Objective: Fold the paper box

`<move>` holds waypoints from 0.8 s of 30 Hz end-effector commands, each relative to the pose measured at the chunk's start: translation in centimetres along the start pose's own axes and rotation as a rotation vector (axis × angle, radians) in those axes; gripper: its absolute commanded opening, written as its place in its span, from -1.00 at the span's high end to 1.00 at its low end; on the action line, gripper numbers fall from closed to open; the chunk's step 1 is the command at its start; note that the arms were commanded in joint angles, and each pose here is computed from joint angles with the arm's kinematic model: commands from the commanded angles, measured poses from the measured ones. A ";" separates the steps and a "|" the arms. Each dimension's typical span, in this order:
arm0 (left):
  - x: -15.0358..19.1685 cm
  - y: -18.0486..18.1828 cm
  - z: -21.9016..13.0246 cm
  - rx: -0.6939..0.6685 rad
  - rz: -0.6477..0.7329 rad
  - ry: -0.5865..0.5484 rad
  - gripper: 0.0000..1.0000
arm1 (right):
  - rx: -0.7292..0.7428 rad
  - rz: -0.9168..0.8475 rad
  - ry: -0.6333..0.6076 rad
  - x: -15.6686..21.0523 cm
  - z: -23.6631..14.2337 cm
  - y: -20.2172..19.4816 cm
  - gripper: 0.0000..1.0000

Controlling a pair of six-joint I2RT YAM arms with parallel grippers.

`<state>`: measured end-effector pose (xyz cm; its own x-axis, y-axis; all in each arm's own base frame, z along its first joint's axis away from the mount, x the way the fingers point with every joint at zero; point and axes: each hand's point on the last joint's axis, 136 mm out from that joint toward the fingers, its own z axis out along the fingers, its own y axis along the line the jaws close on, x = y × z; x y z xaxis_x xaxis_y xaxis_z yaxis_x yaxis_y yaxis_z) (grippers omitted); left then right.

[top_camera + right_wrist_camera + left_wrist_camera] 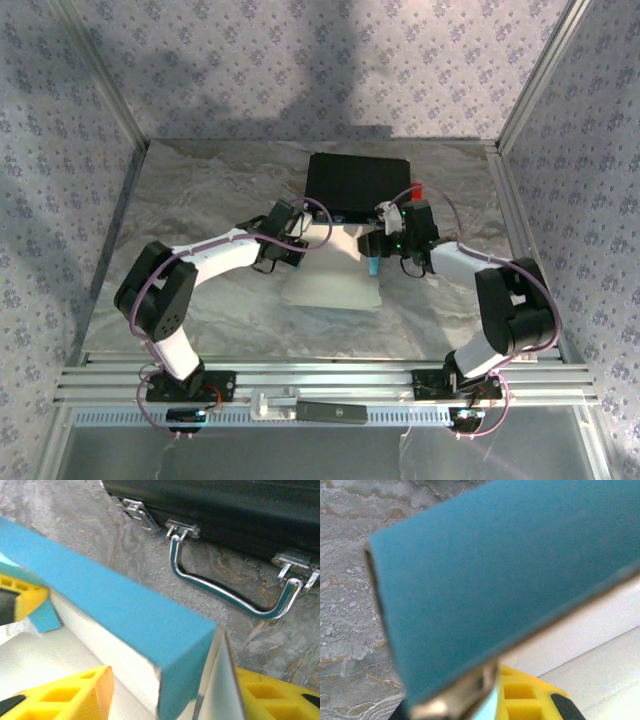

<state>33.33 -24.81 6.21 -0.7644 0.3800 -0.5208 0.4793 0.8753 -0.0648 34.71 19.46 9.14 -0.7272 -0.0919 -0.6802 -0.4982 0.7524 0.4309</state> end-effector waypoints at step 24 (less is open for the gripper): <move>-0.1 1.4 0.5 0.028 -0.010 0.051 1.00 | -0.111 0.137 0.025 1.8 -0.6 0.4 0.01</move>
<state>34.34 -23.70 5.99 -0.7882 0.3603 -0.4989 0.4662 0.8788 -0.1020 32.27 19.12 8.95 -0.7973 0.0144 -0.6035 -0.4499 0.6524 0.6099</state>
